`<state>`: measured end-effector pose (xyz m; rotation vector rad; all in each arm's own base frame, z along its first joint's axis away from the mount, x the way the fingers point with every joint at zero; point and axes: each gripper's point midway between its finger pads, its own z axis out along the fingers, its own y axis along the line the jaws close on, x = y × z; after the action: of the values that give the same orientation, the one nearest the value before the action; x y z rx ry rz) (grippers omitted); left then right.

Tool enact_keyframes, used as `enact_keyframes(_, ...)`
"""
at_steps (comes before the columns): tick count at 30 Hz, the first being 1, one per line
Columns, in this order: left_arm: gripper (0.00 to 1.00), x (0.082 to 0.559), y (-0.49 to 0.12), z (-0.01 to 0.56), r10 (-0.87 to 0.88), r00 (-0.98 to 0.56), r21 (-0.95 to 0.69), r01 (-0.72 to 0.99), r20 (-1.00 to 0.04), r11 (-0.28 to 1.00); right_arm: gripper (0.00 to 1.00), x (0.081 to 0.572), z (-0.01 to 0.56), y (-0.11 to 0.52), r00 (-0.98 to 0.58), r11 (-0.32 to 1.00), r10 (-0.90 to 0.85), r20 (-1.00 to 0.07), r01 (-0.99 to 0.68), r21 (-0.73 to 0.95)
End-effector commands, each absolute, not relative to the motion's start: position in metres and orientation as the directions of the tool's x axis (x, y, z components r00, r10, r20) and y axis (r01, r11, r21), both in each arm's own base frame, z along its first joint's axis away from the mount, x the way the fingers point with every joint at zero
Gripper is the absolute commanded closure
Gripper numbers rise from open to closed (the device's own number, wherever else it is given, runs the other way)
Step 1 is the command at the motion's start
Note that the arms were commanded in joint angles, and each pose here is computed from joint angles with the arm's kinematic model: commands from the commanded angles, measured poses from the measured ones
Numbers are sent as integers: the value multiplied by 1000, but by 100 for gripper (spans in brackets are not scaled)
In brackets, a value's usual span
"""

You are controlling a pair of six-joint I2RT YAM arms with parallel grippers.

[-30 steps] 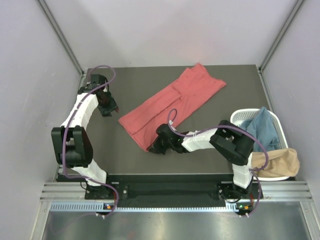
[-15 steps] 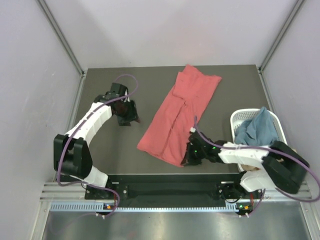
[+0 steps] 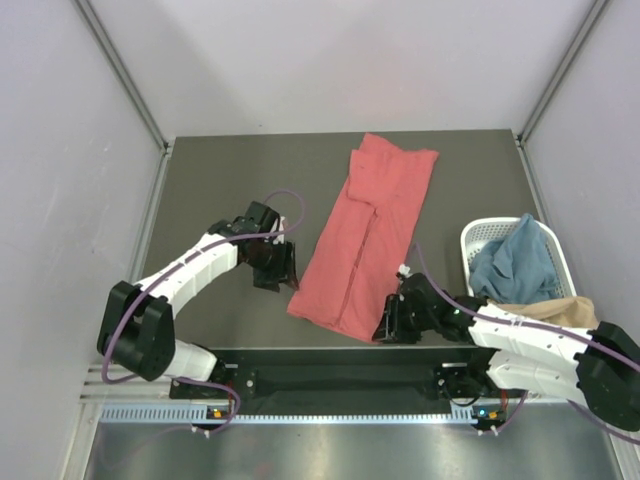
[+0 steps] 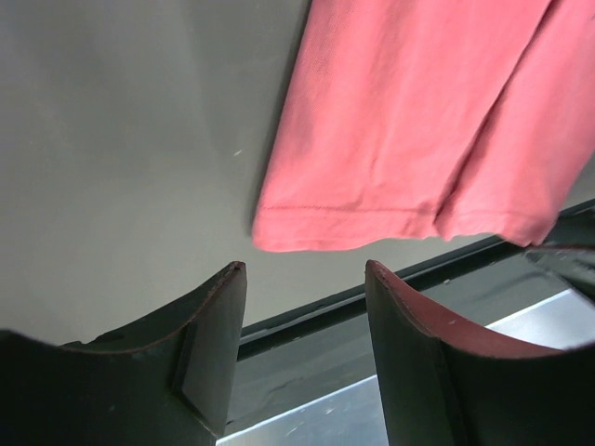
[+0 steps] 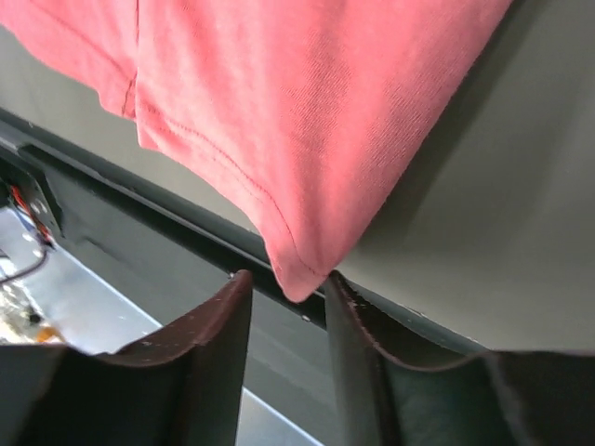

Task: Fold and stack the t-shirts
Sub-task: Fold the tshirt

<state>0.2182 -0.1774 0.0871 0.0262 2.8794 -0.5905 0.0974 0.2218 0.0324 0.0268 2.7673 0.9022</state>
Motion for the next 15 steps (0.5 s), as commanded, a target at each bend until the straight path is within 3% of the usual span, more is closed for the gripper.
enact_keyframes(1, 41, 206, -171, 80, 68, -982, -367, 129, -175, 921, 61, 109, 42, 236, -965, 774, 174, -198, 9, 634)
enact_keyframes(6, 44, 212, -179, 72, 12, -990, -390, 67, -142, 918, 52, 111, 41, 227, -958, 798, 197, -209, 33, 602)
enact_keyframes(15, 48, 193, -188, 49, -65, -998, -439, -53, -12, 897, 49, 95, 27, 212, -971, 826, 176, -164, 55, 562)
